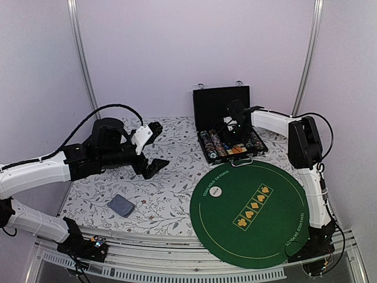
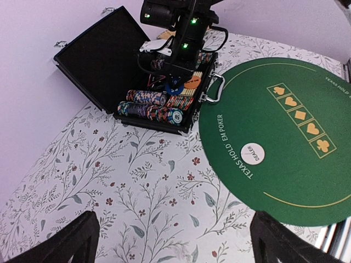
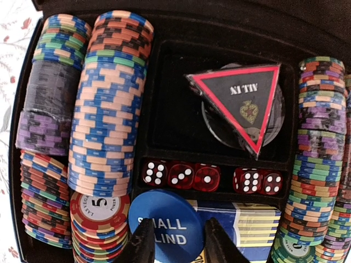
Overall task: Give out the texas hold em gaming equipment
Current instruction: Pick up the small blind button from the chip case, then place the small blind button on the poker table mat.
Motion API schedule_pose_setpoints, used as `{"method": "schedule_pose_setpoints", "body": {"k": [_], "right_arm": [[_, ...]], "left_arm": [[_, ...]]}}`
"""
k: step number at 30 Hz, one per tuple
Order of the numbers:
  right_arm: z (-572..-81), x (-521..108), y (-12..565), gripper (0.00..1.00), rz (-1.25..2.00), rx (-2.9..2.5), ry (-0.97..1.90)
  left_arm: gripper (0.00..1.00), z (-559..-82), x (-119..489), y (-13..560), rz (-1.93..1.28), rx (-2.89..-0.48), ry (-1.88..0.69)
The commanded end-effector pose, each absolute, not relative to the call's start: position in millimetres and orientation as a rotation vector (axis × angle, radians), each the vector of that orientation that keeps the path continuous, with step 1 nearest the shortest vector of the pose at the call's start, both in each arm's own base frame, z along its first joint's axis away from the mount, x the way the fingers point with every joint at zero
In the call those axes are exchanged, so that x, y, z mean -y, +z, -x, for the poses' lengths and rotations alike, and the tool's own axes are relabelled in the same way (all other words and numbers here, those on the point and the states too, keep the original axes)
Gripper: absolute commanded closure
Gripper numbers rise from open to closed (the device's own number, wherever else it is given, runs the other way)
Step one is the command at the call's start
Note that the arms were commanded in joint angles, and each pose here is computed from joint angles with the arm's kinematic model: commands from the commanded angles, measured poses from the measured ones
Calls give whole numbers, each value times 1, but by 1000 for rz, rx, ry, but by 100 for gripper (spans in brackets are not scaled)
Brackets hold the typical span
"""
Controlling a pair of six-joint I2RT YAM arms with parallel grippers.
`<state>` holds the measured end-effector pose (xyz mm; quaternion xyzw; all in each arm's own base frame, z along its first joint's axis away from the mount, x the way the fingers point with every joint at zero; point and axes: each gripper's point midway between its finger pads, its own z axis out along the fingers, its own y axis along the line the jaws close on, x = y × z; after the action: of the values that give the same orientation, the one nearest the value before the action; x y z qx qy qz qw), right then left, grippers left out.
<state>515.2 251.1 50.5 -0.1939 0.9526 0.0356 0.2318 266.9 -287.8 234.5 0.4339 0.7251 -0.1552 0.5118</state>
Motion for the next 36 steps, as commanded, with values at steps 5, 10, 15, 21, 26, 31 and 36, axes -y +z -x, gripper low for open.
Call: {"method": "schedule_pose_setpoints", "body": {"k": [5,10,15,21,26,31,36], "right_arm": [[-506,-260,61,87,542,-2619,186],[-506,-270,91,96,517,-2566,309],[-505,-271,96,98,496,-2560,390],[-506,-269,128,98,469,-2497,407],[-494,-276,202,98,519,-2348,502],[-446,-260,216,98,574,-2416,525],[-383,-244,201,98,603,-2539,602]], "left_arm": [[2,-265,286,237,-1049,-1721,-366],[2,-265,286,238,-1046,-1721,-364],[2,-265,285,239,-1043,-1719,-360],[2,-265,285,238,-1044,-1718,-360],[2,-262,290,236,-1071,-1731,-392],[2,-262,290,237,-1068,-1732,-395],[2,-264,288,239,-1054,-1727,-375]]}}
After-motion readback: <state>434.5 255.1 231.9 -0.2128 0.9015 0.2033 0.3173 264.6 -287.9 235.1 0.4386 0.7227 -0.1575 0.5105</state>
